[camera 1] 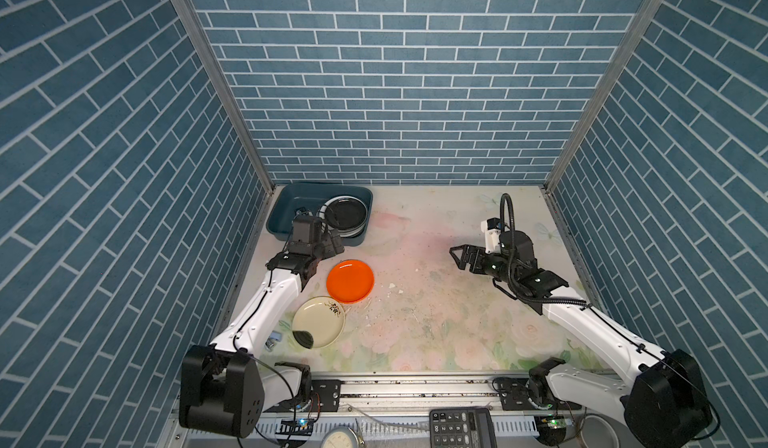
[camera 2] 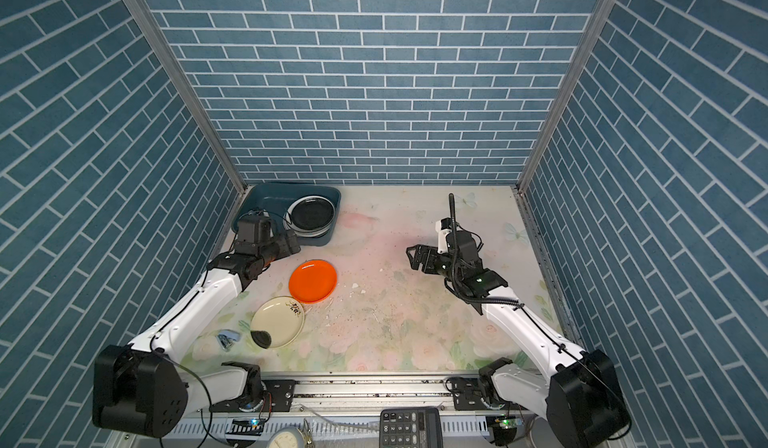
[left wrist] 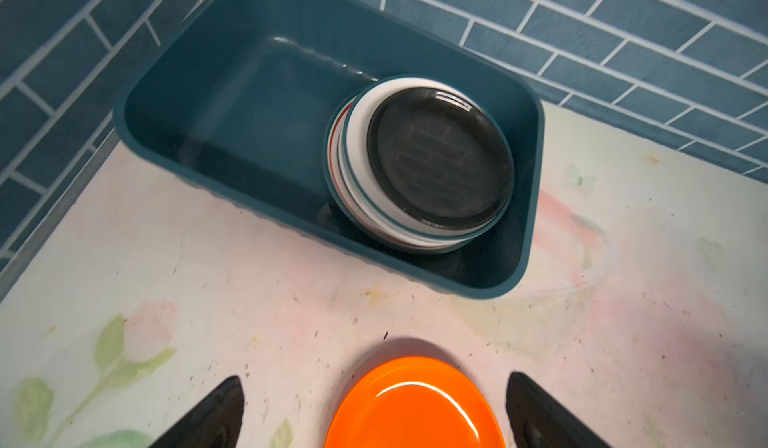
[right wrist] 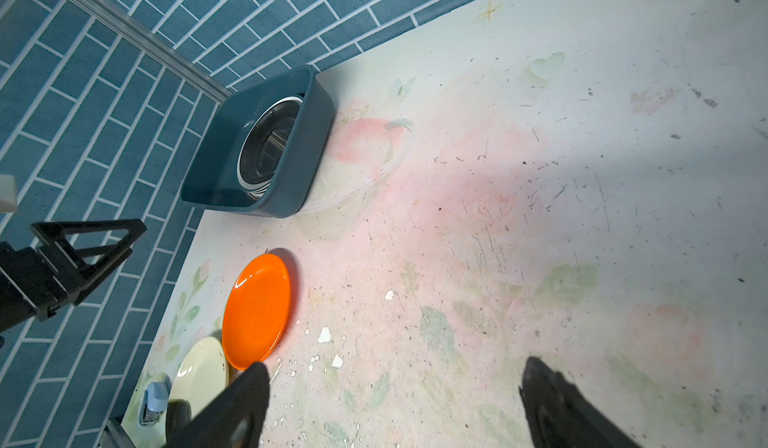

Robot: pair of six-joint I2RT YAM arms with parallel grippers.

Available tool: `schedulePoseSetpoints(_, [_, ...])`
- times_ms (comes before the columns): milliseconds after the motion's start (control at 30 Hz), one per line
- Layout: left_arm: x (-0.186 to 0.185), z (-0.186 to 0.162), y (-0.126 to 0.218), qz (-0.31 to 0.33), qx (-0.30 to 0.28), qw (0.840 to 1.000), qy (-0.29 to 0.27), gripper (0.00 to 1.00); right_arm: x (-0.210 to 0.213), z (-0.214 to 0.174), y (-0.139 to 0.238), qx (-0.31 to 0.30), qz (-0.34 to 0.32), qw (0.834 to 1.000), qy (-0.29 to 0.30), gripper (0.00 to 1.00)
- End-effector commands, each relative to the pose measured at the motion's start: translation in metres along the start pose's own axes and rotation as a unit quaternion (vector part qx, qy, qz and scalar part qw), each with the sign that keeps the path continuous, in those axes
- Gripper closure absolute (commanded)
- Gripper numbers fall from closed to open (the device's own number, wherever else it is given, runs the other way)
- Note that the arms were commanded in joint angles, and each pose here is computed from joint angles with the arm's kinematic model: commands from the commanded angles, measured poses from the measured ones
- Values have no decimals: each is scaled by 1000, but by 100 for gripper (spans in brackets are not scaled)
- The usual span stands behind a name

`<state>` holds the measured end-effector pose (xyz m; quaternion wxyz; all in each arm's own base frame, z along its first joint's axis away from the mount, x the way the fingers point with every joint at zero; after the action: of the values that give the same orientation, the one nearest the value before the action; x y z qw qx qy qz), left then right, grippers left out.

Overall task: Place the plates into the plastic bin on the countertop
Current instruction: 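Withdraw the left gripper from the bin toward the cream plate, then lower the left gripper onto the cream plate edge nearest the robot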

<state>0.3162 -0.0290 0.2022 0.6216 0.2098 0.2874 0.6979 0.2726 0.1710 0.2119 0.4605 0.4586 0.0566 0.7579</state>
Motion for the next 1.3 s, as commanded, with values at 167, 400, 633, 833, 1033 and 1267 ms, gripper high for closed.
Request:
schedulePoseSetpoints(167, [44,-46,22,109,47,991,62,0,7,5,3,-4,21,1000,11,6])
schedulePoseSetpoints(400, [62,-102,34,139,112,977,118,0,8,6,2,-6,25,1000,16,6])
schedulePoseSetpoints(633, [82,-136,55,185,145,959,157,0,5,7,-3,0,26,1000,15,6])
schedulePoseSetpoints(833, [80,-152,51,157,157,959,174,0,0,7,-6,2,24,1000,10,6])
schedulePoseSetpoints(1033, [70,-165,34,110,191,958,184,0,-5,6,-6,3,23,1000,6,6])
schedulePoseSetpoints(1267, [63,-169,24,79,203,958,185,0,-11,4,-5,0,17,1000,-2,6])
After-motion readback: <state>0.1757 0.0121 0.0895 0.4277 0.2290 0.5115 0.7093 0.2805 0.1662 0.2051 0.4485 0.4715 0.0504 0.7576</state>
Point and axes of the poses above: each gripper's point midway between its finger pads, its own y axis back along the fingers, its own x axis along the line the jaws close on, z = x × y, the point moved 5 cm from there along y, back along the fingers, and after that the axes turned 10 degrees about -y, right-handed, at the moved point
